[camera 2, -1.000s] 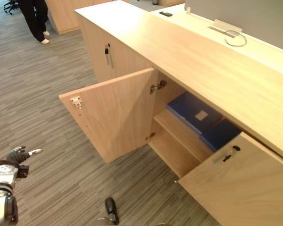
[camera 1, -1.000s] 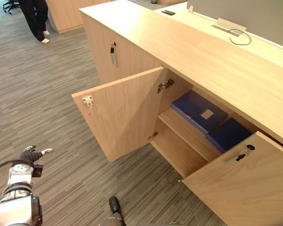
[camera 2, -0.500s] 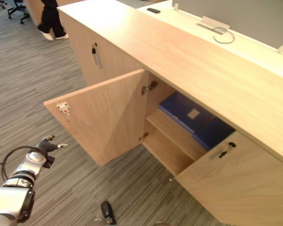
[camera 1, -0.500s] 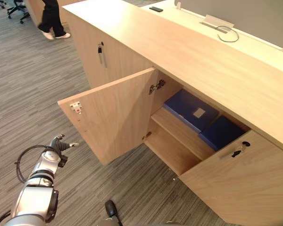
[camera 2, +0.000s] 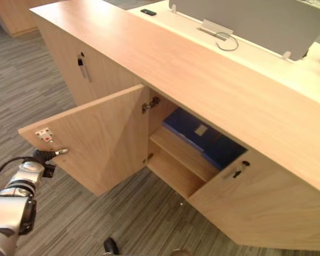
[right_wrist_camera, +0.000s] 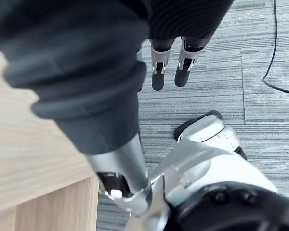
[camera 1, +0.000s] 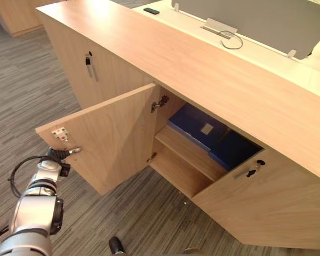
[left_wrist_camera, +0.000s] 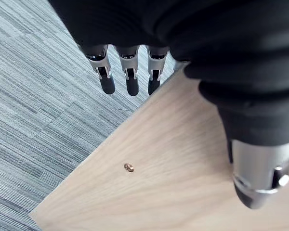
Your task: Walk over to the cabinet, pick up the folder, carry it to the office cabinet, place the folder inside the office cabinet, then close the office cabinet door
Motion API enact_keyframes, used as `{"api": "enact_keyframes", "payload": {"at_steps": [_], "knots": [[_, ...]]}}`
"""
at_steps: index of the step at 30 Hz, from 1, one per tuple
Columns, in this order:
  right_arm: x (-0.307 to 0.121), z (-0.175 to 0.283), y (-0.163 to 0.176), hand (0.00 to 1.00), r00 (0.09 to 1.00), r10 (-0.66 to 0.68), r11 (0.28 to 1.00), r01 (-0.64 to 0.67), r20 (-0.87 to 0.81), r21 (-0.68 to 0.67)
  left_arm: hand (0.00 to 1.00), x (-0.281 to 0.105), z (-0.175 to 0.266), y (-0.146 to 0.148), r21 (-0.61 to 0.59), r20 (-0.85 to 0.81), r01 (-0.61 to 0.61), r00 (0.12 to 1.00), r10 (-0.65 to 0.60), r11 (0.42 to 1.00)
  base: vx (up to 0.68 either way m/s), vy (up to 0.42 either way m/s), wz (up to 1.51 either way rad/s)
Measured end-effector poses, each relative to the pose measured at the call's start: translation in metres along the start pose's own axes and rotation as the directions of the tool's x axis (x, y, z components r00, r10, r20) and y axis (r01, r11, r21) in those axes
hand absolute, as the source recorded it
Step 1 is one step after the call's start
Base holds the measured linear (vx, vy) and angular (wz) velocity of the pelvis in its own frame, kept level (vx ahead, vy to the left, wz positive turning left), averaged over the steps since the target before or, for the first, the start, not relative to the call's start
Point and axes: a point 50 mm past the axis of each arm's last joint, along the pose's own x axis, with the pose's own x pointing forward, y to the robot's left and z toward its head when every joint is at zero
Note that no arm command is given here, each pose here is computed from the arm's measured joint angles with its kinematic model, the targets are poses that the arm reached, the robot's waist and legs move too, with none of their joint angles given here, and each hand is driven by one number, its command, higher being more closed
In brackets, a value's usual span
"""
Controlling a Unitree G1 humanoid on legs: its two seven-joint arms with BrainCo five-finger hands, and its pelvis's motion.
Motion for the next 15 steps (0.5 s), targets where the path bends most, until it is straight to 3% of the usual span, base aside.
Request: {"api": "enact_keyframes", "payload": {"at_steps": [4,7,11,15], "knots": [[-0.002,-0.005,-0.006,0.0,1.0,-0.017,0.999,0.017,-0.005,0.03,0.0,0.0,0.0,0.013,-0.204,-0.016,-0.039,0.999,0.036,0.978,-0.07,-0.094,-0.23],[-0.002,-0.007,-0.002,0.0,1.0,-0.011,0.998,0.011,-0.007,0.054,0.0,0.0,0.003,0.013,-0.257,-0.013,-0.043,0.999,0.041,0.966,-0.12,-0.084,-0.12],[-0.002,-0.007,-0.003,0.0,1.0,-0.013,0.998,0.013,-0.006,0.054,0.0,0.001,0.012,0.004,-0.193,0.02,-0.038,0.999,0.043,0.98,-0.13,-0.057,0.02],[-0.002,-0.005,-0.008,0.0,1.0,-0.026,0.998,0.026,0.0,0.05,0.0,-0.003,0.039,-0.025,-0.139,0.138,0.023,0.99,-0.004,0.99,-0.17,-0.051,0.3]]}}
